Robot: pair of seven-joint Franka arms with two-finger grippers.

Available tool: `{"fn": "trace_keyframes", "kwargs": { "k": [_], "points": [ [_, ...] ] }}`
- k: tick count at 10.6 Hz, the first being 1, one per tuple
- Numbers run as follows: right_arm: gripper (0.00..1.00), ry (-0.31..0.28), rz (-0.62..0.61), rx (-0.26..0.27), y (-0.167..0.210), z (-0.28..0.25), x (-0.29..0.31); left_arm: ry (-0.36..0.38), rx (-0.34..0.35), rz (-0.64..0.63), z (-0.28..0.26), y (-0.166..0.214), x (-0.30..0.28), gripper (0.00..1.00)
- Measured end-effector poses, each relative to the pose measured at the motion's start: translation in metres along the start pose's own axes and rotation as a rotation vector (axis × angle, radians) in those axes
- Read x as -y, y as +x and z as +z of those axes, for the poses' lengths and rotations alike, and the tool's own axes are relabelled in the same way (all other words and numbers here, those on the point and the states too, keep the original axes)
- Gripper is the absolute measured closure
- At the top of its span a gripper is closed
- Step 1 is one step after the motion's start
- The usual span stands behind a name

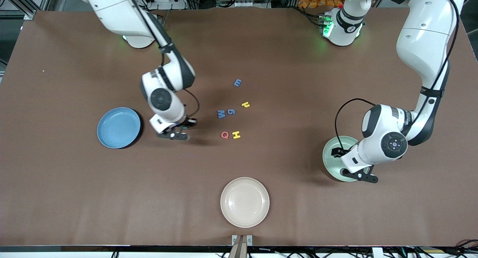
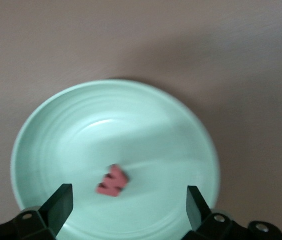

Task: Sort uppercase to blue plate, lowercase to green plate
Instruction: 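Lower the w onto green while the right gripper places R on blue, then grasp the yellow n with the left gripper while the right gripper returns to the letters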

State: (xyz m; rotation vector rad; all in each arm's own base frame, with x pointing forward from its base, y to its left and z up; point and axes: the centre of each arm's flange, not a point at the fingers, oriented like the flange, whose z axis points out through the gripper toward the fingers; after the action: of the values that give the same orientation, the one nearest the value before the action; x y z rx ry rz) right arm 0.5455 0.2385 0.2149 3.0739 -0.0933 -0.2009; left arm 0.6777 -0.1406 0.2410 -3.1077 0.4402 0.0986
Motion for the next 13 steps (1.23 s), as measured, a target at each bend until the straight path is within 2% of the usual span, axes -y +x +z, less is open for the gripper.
{"fn": "trace_keyframes", "kwargs": {
  "k": [2, 4, 7, 9, 11, 12, 13],
  "points": [
    [0.72, -0.015, -0.093, 0.014, 0.030, -0.016, -0.084, -0.024, -0.016, -0.019, -0.016, 0.002, -0.069, 0.00],
    [0.72, -0.025, -0.145, 0.053, 0.044, -0.016, -0.154, -0.058, -0.020, 0.012, -0.026, -0.004, -0.150, 0.00],
    [0.70, -0.024, -0.166, 0.092, 0.039, -0.007, -0.178, -0.093, -0.011, 0.077, -0.033, -0.027, -0.249, 0.00],
    [0.65, -0.024, -0.169, 0.096, 0.037, -0.005, -0.178, -0.070, 0.001, 0.183, -0.024, -0.054, -0.317, 0.00],
    [0.42, -0.021, -0.168, 0.096, 0.037, -0.005, -0.177, -0.002, -0.006, 0.324, -0.008, -0.083, -0.372, 0.00],
    [0.34, -0.012, -0.162, 0.095, 0.037, -0.006, -0.176, 0.029, -0.009, 0.396, 0.003, -0.098, -0.393, 0.00],
    [0.34, 0.012, -0.148, 0.093, 0.036, -0.007, -0.173, 0.052, -0.011, 0.464, 0.014, -0.112, -0.409, 0.00]
  ]
}}
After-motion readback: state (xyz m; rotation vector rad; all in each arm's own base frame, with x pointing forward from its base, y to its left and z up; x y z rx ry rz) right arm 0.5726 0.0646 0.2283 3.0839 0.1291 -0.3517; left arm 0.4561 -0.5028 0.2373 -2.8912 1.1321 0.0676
